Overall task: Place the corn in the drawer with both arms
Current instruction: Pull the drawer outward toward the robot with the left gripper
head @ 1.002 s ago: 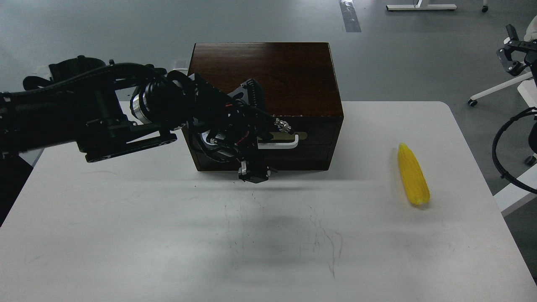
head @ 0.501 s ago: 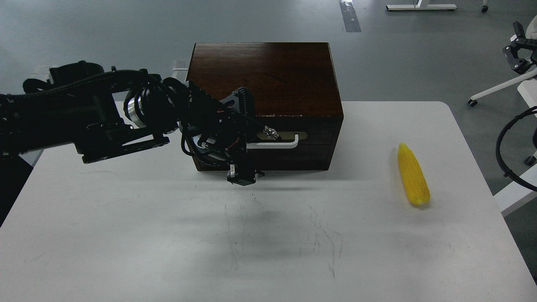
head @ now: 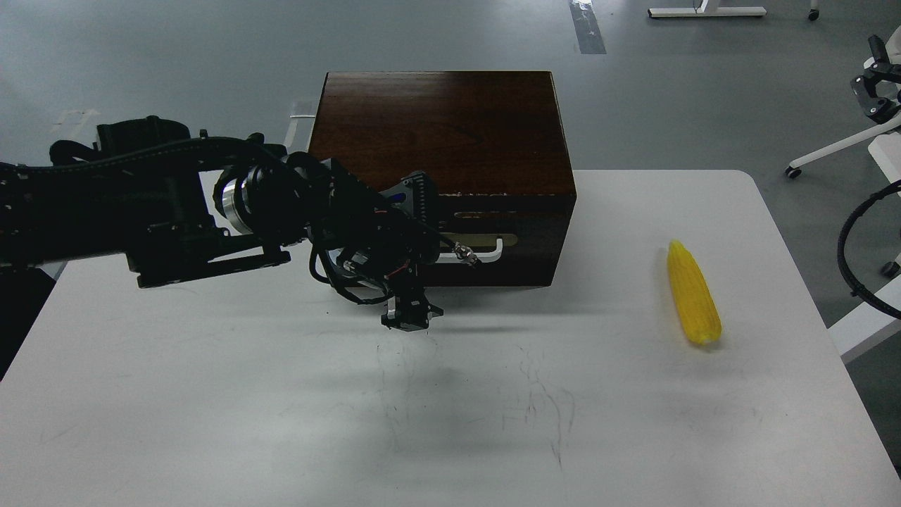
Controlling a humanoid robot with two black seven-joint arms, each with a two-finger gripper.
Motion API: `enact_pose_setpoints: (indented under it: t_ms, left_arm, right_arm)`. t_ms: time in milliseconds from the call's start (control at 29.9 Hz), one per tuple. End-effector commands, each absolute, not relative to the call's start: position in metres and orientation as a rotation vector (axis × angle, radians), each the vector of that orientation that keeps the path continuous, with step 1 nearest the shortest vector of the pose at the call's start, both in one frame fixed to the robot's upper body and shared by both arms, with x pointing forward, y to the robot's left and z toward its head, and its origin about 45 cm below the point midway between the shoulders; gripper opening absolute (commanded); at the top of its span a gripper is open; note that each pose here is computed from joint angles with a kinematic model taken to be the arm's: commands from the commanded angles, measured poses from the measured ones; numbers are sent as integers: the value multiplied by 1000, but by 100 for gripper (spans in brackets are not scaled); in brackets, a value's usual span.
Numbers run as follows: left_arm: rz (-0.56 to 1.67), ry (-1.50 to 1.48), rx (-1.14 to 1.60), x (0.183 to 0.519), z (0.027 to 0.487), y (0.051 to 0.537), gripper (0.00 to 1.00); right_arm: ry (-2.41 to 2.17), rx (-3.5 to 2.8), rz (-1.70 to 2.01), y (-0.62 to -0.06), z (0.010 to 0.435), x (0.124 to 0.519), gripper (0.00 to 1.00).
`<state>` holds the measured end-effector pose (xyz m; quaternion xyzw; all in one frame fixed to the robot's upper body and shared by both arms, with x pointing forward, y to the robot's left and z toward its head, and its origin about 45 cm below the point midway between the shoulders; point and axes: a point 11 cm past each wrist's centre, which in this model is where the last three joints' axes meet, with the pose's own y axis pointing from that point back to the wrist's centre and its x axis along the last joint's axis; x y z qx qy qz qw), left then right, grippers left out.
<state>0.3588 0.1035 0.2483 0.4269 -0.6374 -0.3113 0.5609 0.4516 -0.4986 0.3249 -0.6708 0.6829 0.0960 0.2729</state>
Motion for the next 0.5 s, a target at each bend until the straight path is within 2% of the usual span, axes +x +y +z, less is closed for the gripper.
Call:
enact_pose_setpoints:
  t_ms: [0, 468]
  left_arm:
    - [-770, -1505, 969, 350, 256, 100, 82]
    - [-815, -1482, 937, 334, 256, 103, 83]
  right_arm:
    - [1842, -1803, 253, -501, 326, 451, 100]
    - [1852, -1799, 239, -507, 330, 448, 100]
